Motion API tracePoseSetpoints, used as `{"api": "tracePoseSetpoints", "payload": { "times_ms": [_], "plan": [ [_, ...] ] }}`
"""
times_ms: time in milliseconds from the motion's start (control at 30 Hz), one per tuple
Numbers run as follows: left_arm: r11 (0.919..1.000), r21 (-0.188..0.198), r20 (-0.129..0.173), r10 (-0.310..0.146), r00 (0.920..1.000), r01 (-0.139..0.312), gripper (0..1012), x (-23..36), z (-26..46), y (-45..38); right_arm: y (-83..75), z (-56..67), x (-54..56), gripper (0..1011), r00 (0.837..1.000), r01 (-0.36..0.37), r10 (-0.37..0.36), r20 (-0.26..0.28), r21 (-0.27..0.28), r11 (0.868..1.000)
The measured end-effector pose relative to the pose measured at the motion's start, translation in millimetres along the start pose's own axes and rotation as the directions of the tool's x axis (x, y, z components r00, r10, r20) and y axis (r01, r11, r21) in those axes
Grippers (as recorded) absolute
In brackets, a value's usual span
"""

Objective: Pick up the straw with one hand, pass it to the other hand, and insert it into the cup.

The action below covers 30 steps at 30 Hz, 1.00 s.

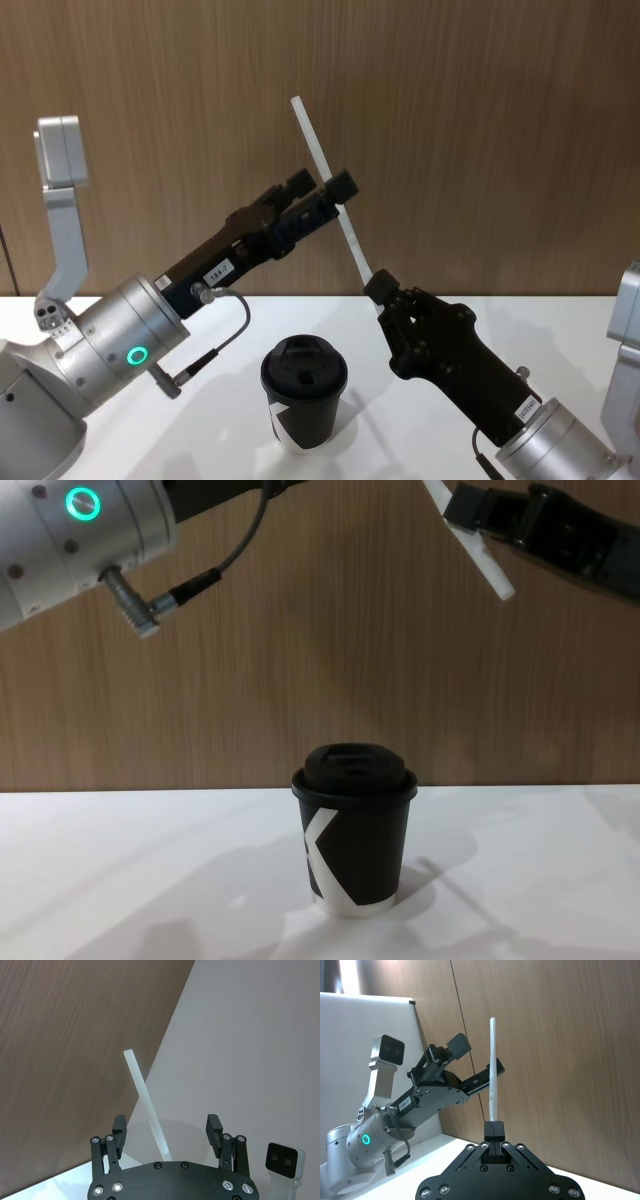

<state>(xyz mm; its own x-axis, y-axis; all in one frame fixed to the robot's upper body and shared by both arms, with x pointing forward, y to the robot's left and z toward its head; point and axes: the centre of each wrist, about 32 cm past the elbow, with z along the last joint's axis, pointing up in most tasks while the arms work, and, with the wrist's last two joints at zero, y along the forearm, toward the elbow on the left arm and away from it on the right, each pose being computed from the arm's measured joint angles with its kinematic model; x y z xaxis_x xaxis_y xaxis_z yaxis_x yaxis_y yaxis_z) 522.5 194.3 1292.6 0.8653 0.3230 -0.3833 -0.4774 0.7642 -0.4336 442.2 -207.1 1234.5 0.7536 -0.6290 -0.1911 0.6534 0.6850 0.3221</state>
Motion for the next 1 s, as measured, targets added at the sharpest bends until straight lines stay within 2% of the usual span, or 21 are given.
{"api": "tracePoseSetpoints", "payload": {
  "times_ms": [533, 833, 1000],
  "plan": [
    [0.9998, 0.004, -0.016, -0.018, 0.9997, 0.018, 1000, 4.3, 1.0, -11.1, 0.0, 0.0, 0.0, 0, 1.000, 0.000, 0.000, 0.000, 0.000, 1.000],
    [0.9998, 0.003, -0.017, -0.020, 0.9997, 0.020, 802, 4.5, 2.0, -12.5, 0.0, 0.0, 0.0, 0, 1.000, 0.000, 0.000, 0.000, 0.000, 1.000],
    [0.9998, -0.003, -0.024, -0.017, 0.9996, 0.017, 628, 4.6, 2.2, -12.2, 0.0, 0.0, 0.0, 0, 1.000, 0.000, 0.000, 0.000, 0.000, 1.000]
  ]
}}
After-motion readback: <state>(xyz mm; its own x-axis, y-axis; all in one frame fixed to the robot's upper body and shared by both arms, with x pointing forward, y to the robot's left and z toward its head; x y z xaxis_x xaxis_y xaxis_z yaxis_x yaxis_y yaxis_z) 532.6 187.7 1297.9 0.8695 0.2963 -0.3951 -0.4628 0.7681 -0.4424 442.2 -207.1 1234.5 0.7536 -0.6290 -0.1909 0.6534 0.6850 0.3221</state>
